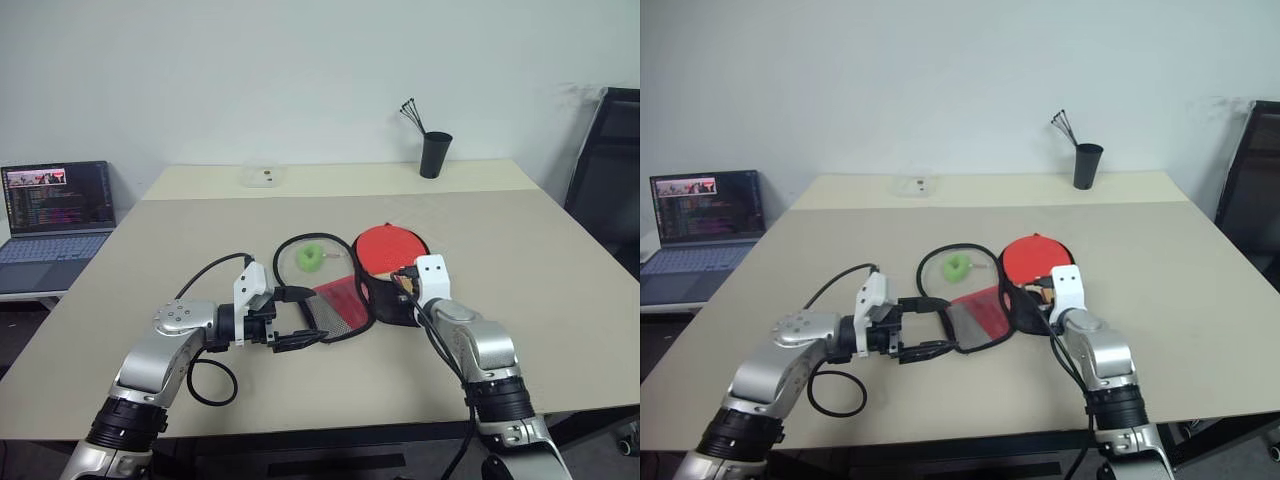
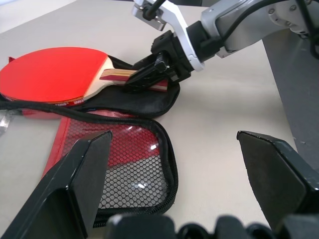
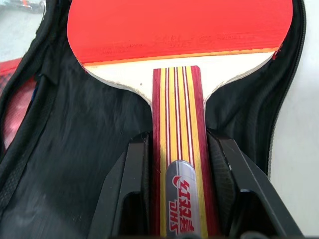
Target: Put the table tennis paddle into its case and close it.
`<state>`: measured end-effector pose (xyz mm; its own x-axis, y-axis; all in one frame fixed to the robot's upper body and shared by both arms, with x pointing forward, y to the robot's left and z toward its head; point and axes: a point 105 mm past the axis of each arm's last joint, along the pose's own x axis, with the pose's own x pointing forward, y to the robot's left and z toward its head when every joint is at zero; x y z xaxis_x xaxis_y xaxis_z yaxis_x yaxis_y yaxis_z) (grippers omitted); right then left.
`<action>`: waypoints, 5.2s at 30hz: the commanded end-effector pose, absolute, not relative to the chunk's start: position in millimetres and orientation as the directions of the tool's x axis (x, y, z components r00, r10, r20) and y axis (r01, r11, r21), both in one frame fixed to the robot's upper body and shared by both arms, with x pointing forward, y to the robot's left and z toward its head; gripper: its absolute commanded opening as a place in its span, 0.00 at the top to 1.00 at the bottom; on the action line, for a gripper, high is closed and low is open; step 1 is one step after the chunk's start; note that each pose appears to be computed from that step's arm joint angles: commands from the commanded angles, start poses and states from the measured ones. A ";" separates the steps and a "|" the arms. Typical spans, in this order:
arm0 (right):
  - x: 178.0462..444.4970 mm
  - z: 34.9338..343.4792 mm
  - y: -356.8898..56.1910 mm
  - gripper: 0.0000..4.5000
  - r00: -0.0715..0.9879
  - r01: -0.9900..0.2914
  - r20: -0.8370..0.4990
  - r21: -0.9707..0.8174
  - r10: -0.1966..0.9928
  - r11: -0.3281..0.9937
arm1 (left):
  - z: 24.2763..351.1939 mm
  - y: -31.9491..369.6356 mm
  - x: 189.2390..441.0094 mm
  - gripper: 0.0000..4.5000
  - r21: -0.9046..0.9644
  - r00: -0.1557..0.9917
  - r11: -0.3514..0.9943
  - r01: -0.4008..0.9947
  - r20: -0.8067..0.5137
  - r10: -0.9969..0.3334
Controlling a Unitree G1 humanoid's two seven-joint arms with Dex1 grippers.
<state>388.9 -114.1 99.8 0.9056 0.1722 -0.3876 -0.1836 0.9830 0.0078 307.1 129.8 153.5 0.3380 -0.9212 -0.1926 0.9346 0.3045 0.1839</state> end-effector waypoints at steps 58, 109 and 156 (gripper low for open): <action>317.4 207.5 -120.4 0.00 0.642 -0.761 -0.186 -0.037 0.744 0.648 | 106.7 183.1 392.4 0.99 0.279 0.756 0.705 0.652 -0.305 -0.579; 390.9 157.8 -190.9 0.00 0.849 -0.462 -0.292 -0.008 0.440 0.887 | 196.0 88.4 367.0 0.99 0.210 0.419 0.415 0.885 0.027 -0.908; 392.1 117.7 -87.8 0.99 0.547 -0.653 -0.414 0.334 0.728 0.680 | 164.0 160.4 293.1 1.00 0.155 0.328 0.299 0.942 -0.214 -0.920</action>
<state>401.5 -111.5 104.0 0.6022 0.6477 -0.4666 -0.5918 0.7545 0.2836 302.9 161.8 150.6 0.3699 -0.8994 -0.2327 0.9289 0.3531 0.1120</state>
